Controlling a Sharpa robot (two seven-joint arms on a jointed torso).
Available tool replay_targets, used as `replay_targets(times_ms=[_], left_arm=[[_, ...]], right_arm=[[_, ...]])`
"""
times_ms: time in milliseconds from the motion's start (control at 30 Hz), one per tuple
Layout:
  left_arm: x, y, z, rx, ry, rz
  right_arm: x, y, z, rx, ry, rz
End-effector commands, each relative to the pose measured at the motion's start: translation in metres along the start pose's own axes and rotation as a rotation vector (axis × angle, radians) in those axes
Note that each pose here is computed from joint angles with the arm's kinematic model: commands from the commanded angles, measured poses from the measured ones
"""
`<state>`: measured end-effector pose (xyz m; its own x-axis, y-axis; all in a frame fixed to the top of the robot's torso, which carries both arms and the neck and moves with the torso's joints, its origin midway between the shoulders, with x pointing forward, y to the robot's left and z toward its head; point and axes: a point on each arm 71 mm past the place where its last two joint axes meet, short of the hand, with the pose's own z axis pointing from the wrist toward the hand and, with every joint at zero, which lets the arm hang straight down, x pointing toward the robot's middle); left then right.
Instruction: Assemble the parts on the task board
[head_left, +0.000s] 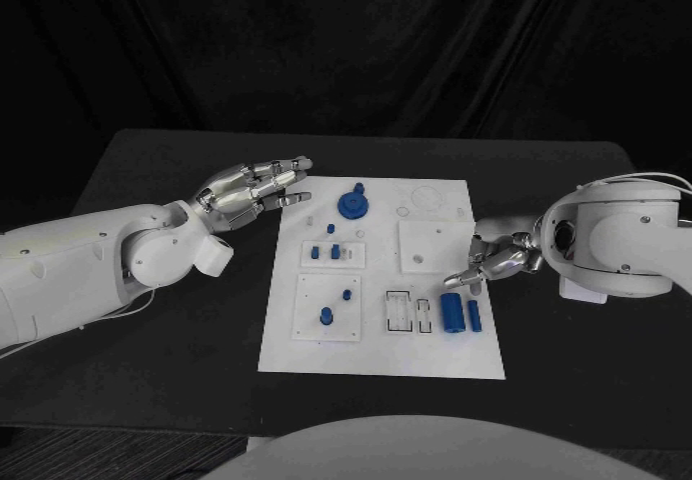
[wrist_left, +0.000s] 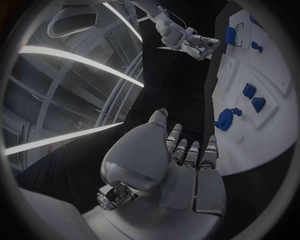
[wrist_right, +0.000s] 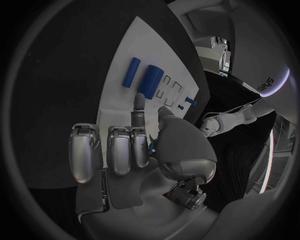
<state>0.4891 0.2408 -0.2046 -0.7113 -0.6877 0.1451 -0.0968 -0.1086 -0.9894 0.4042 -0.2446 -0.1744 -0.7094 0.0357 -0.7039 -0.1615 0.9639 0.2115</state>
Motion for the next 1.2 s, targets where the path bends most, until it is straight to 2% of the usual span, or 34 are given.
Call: replay_targets(times_ms=[33,367,700,1200], left_arm=[[0.0014,0.0004,0.0001,0.011,0.012,-0.008],[0.0022,0.0022,0.0007,0.009,0.016,-0.012],[0.0024,0.0032,0.0006,0.007,0.018,-0.014],[0.0031,0.0039,0.0009,0.004,0.022,-0.016]], right_arm=[[0.005,0.001,-0.001,0.015,0.019,0.017],[0.019,-0.001,0.002,0.039,0.062,0.014],[0.028,0.000,0.009,0.042,0.082,0.010],[0.036,0.012,0.023,0.004,0.061,0.031]])
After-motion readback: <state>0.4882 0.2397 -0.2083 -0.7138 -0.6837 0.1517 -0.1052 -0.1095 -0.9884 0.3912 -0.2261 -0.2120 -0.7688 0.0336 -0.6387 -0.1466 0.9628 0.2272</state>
